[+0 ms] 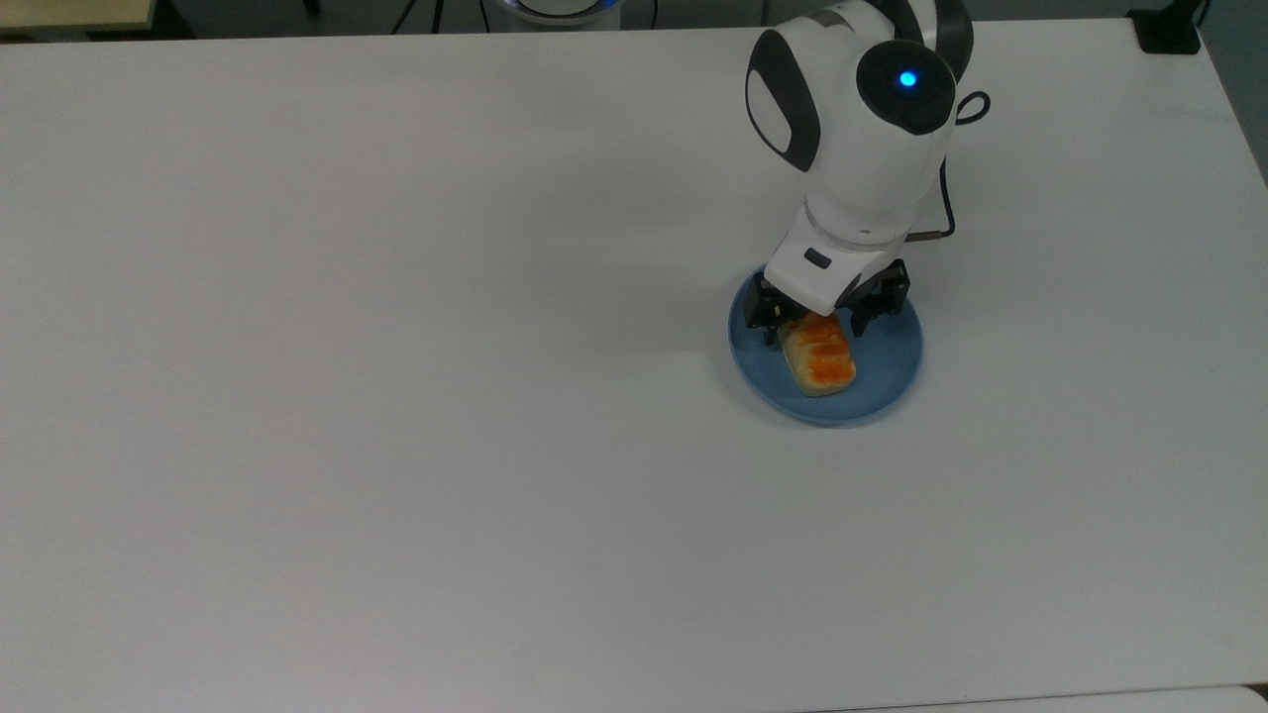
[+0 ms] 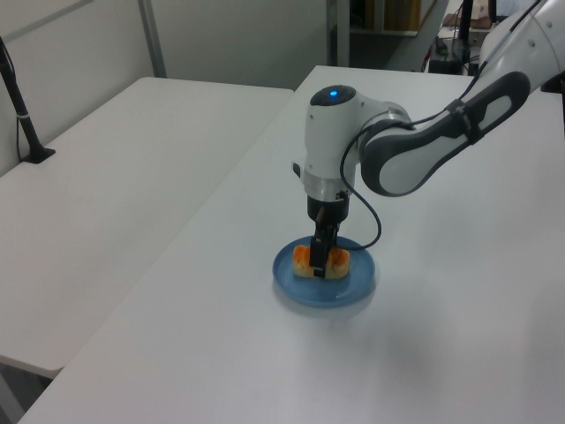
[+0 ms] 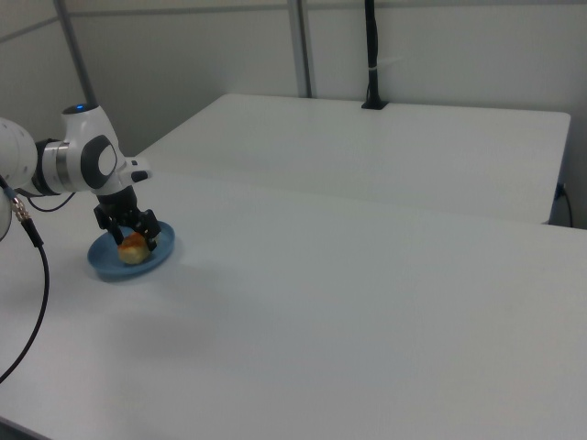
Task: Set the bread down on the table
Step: 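Close the gripper on the orange-glazed bread roll and lift it, then carry the held bread roll away from the plate across the table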
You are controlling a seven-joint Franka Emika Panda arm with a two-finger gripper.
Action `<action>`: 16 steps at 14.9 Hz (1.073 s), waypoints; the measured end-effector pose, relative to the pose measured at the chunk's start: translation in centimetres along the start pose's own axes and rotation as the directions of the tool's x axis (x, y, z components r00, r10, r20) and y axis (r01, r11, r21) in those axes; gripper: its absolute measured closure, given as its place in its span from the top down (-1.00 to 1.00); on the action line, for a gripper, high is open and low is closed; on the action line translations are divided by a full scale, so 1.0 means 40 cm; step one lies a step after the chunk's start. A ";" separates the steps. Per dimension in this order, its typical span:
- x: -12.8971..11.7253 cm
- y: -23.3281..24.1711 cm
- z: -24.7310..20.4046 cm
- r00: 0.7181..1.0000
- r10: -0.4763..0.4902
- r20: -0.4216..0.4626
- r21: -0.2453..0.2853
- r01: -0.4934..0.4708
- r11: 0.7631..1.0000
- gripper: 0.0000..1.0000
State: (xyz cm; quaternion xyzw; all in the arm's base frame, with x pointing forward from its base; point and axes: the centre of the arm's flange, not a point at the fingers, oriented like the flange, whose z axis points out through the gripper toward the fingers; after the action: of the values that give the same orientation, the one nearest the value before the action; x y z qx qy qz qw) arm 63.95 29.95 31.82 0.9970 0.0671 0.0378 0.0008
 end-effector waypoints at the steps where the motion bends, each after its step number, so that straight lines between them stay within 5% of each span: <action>1: 0.001 -0.001 0.008 1.000 -0.001 -0.003 0.000 0.001 1.000 0.95; 7: 0.009 -0.003 0.002 1.000 -0.001 -0.015 0.004 0.001 1.000 -0.27; 16: 0.041 0.121 -0.151 0.998 0.030 -0.047 -0.016 -0.031 0.999 -0.29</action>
State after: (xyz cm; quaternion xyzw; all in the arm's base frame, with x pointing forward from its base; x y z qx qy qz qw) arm 65.77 25.36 38.02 0.9967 0.0517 0.0615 0.0069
